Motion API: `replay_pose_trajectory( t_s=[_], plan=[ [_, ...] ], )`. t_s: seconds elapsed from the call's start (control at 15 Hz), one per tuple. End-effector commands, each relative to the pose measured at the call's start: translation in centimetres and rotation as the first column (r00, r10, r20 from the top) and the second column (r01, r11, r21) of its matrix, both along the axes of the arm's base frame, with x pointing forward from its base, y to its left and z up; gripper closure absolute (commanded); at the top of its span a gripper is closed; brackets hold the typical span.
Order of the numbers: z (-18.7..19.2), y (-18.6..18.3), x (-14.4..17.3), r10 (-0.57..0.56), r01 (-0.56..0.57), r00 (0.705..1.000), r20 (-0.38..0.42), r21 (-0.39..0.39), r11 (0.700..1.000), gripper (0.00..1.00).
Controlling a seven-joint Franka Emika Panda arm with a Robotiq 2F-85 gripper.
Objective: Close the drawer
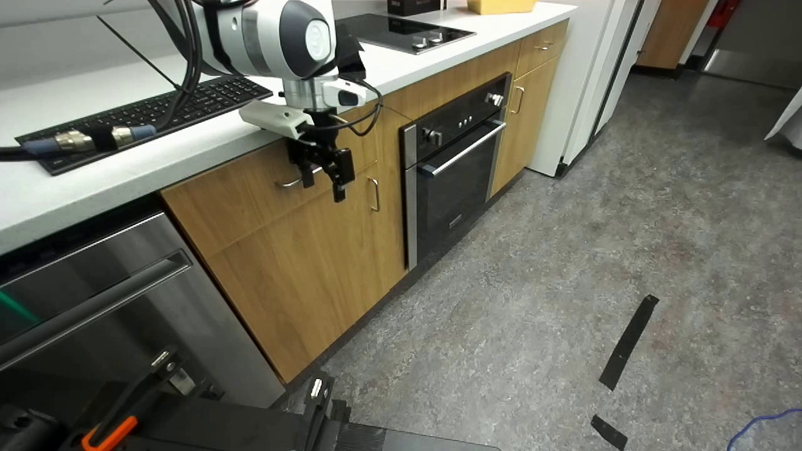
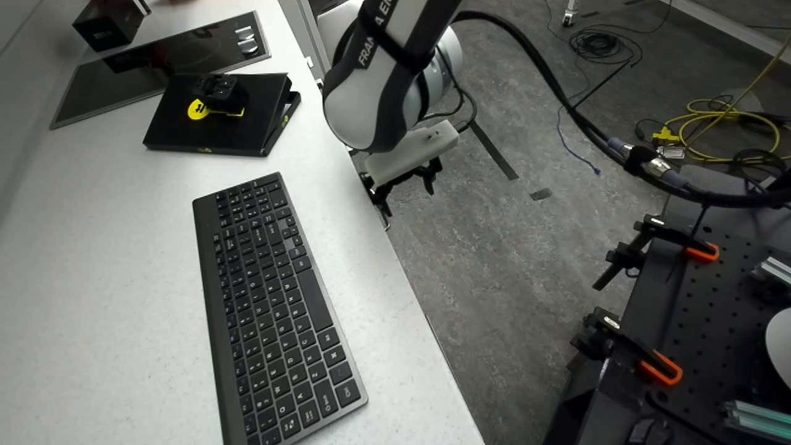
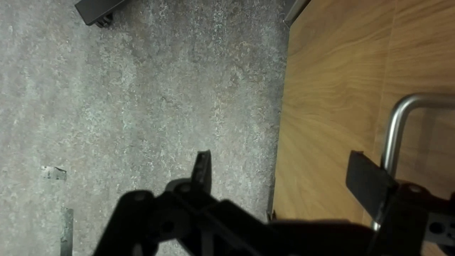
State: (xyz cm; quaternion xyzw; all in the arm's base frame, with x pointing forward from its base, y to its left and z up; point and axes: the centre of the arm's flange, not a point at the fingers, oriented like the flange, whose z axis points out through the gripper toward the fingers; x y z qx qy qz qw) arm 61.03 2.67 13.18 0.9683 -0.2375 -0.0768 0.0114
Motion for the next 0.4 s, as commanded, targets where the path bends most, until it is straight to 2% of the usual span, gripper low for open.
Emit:
replay_pose_trajectory(
  t_s=[0.0, 0.07, 0.33],
  plan=[
    [0.3, 2.0, 1.6, 0.014, -0.013, 0.999, -0.042, 0.021, 1.000, 0.00],
    [-0.3, 0.6, 0.1, 0.011, -0.011, 1.000, -0.023, -0.004, 1.000, 0.00],
    [-0.3, 0.7, 0.3, 0.012, -0.012, 0.999, -0.039, -0.004, 1.000, 0.00]
  ],
)
